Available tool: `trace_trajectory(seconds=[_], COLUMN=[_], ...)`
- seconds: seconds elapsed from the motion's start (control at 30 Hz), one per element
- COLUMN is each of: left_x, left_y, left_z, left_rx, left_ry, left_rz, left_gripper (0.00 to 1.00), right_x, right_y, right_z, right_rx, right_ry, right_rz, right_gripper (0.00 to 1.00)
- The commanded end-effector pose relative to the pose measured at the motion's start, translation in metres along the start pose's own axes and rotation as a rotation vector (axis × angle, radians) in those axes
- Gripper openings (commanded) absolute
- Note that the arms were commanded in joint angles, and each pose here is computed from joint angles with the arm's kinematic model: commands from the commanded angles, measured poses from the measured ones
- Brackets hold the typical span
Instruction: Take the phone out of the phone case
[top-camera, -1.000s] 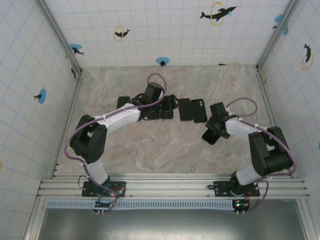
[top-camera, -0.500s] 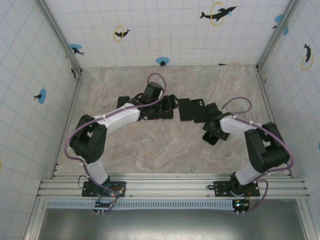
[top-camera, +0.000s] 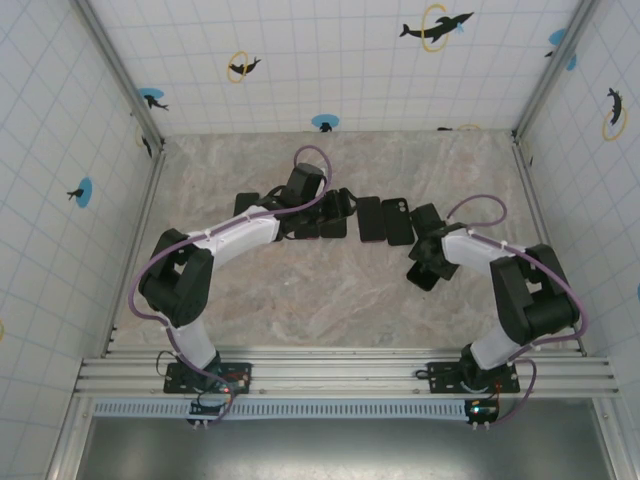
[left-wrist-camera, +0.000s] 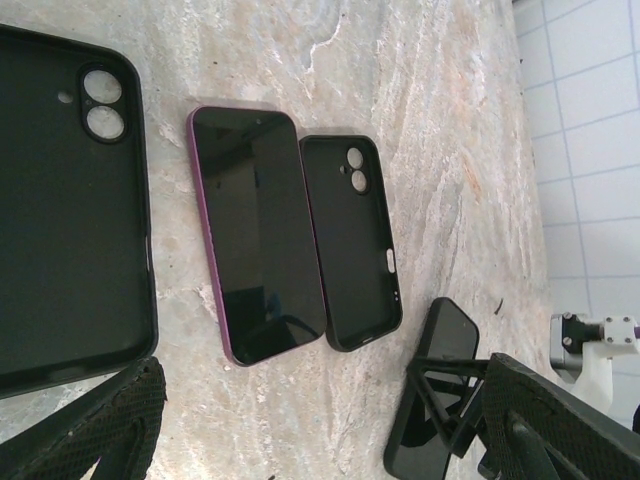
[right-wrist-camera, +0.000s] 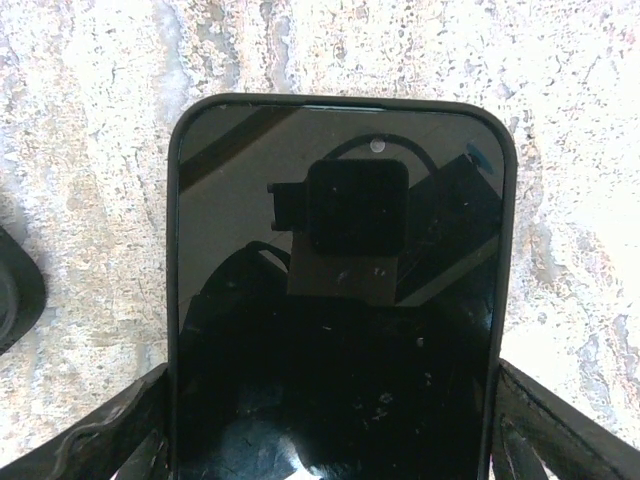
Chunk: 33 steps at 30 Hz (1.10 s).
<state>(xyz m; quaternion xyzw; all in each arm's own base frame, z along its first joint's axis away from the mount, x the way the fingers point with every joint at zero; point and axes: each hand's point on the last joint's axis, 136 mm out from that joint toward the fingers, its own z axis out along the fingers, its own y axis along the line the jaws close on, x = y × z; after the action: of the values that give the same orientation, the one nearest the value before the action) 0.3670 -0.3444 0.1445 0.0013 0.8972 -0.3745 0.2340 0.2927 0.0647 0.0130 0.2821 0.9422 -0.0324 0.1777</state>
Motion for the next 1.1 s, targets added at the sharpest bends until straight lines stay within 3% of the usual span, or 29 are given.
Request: trace_trajectory(seconds=[0.0,0.17,0.33,0.63,1.07], left_x=[-0.009,-0.009,-0.006,0.007,0.039], left_y=[-0.009,-0.010,-0.014,-0.038,-0.100], left_z=[-0.004,-0.003,-0.002,0.007,0.039], left_rx=[0.032,0.040,0.061,0.118,0.247], left_ry=[-0.015,-0.006,0.008,0.045,0.132], left_rz=[0.003,0.005,0.006,0.025,0.082], left_gripper=[0.84,0.83,0.82,0.79,0.72], right_x=[0.034,0.018,0.008,-0.001,-0.010], right_y=[-0.031,-0.022,0.007,0.038,0.070], right_z=[0.014,0.004,-0.012,-0.054,-0.110], right_rx=[0.068,-0.023,-0.286,-0.599,-0.853], right_ry=[0.145,0.090,-0.008,-0.192,-0.396], right_rz=[-0.012,-0.033,-0.106,-0.249,-0.345], right_gripper=[0.55,0.56,0.57,0.52,0.52])
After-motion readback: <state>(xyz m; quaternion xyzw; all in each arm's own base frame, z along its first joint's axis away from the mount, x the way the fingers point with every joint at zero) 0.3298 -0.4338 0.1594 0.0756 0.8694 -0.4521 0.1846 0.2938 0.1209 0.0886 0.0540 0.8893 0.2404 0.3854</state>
